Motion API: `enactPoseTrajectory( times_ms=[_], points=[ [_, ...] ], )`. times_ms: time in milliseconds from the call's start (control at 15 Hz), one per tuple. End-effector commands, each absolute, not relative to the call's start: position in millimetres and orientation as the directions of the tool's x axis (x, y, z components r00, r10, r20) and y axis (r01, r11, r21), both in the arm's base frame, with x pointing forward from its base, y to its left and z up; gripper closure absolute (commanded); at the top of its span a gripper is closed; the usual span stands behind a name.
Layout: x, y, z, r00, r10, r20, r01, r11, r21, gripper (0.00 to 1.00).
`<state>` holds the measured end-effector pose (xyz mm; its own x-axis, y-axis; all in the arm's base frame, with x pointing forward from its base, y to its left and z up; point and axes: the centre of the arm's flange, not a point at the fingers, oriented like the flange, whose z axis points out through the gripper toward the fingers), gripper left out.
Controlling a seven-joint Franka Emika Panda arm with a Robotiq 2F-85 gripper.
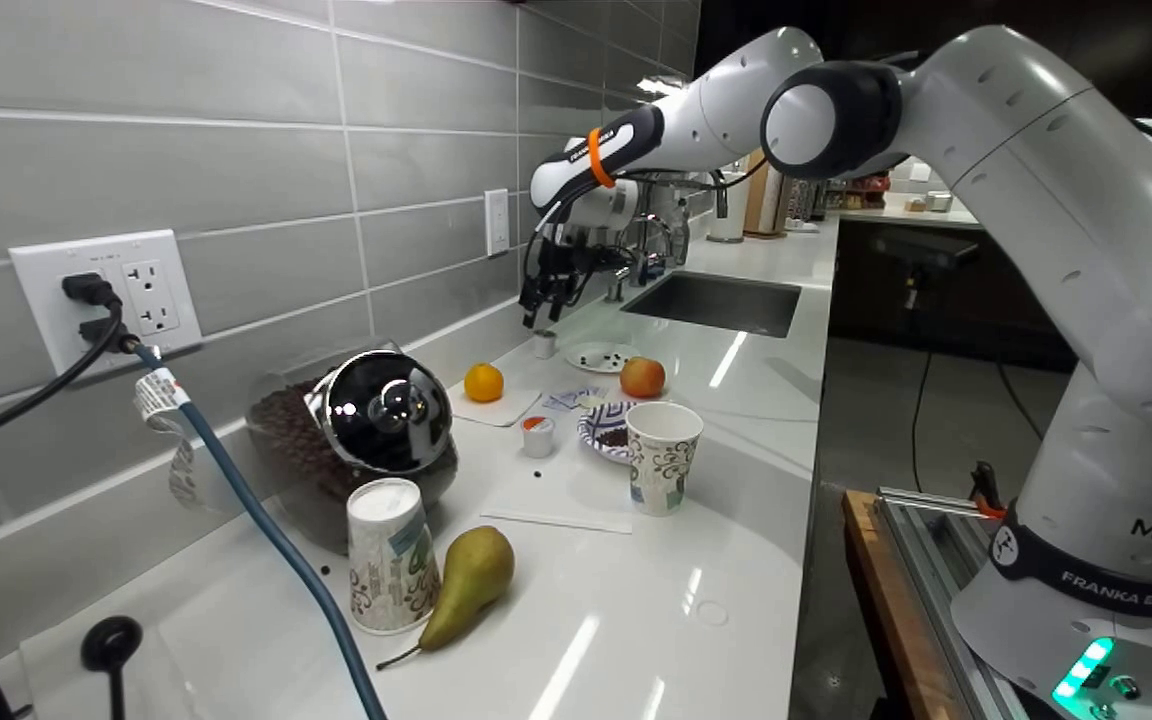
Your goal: Move the two small white containers and place them under the socket on the right
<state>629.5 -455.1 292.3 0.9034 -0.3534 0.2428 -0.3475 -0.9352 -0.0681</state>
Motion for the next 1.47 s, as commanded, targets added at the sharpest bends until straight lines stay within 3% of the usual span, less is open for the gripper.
enactPoseTrajectory(
  times_ms=[0, 267, 800, 933, 1000, 1400],
  points=[
    [615, -398, 327, 0.937, -0.303, 0.176, -0.299, -0.953, -0.045, 0.0],
    [607, -317, 336, 0.96, -0.267, 0.078, -0.26, -0.961, -0.091, 0.0],
    [592, -174, 333, 0.84, -0.542, -0.004, -0.541, -0.837, -0.082, 0.0],
    [581, -157, 337, 0.843, -0.537, -0.03, -0.538, -0.84, -0.075, 0.0],
    [610, -174, 327, 0.856, -0.517, -0.027, -0.517, -0.851, -0.097, 0.0],
    [598, -162, 321, 0.871, -0.489, -0.056, -0.492, -0.866, -0.087, 0.0]
  ],
)
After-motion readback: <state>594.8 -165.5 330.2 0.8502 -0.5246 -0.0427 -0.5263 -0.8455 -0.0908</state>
